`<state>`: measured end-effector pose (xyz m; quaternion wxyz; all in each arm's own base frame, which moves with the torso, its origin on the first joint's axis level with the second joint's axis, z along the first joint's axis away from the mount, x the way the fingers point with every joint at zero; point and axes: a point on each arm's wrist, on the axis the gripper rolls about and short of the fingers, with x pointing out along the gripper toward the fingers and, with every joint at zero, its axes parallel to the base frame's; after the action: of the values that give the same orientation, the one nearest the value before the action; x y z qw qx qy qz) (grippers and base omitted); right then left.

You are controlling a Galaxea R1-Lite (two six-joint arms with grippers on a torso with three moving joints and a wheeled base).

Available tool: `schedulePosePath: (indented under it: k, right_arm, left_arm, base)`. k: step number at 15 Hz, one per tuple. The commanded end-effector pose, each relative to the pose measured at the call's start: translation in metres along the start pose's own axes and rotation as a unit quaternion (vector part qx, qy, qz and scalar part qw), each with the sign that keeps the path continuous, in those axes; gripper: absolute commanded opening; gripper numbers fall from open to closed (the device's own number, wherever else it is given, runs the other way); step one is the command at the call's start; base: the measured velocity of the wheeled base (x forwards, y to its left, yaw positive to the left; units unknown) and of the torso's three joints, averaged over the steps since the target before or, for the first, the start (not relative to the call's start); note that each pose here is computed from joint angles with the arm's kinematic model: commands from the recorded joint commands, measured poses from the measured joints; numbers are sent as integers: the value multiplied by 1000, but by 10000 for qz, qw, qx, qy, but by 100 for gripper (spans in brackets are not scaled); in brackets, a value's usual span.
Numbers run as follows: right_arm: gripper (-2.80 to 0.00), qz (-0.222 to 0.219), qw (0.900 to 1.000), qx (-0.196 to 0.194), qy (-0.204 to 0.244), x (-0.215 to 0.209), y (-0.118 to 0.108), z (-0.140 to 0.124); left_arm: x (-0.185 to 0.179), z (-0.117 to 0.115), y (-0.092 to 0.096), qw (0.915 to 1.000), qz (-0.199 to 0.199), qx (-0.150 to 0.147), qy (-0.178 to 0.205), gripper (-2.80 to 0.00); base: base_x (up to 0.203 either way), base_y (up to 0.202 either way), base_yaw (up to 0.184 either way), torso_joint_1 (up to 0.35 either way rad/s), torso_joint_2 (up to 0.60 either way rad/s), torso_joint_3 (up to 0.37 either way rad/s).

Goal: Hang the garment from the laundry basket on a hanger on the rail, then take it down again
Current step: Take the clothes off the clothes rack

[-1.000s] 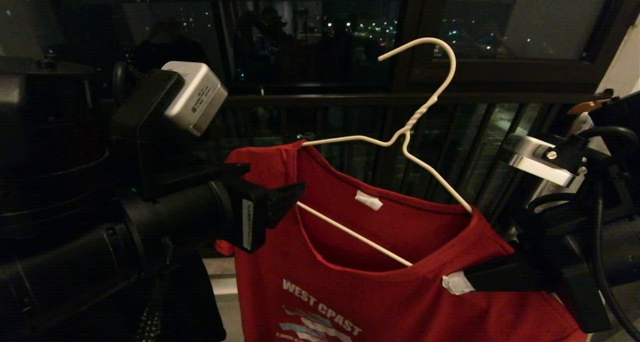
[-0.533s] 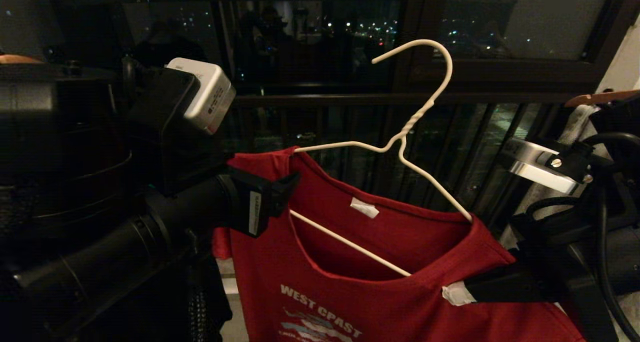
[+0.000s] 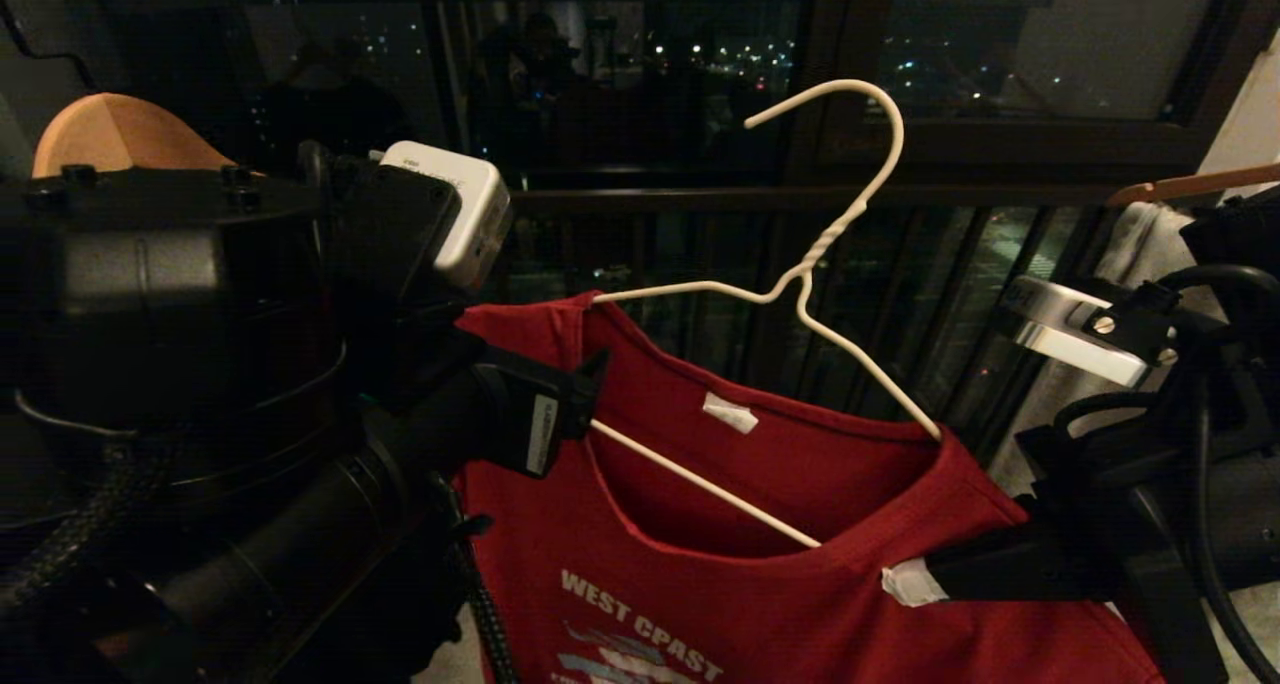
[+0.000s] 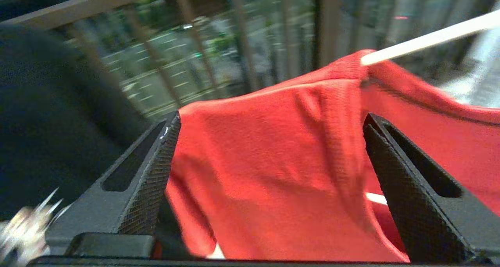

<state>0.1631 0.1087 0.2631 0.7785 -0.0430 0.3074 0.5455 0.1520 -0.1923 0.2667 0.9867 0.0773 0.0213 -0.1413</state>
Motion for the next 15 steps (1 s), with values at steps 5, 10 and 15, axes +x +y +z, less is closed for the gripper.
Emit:
schedulePosePath:
  k: [5,10,15]
  right_arm:
    - [-280,1,10000,-13,-12,-1,0,0]
    - [-280,-36,10000,26,-73,0,0,2]
    - [-280,-33,10000,28,-66,0,0,1]
  left_arm:
    - [10,-5,-8,9990,404,123,161,0]
    - [10,-4,-8,9986,490,121,158,0]
    - [11,-4,-8,9985,514,98,142,-280]
  base:
    - [0,0,0,0,0,0]
    - [0,0,0,0,0,0]
    - [0,0,0,0,0,0]
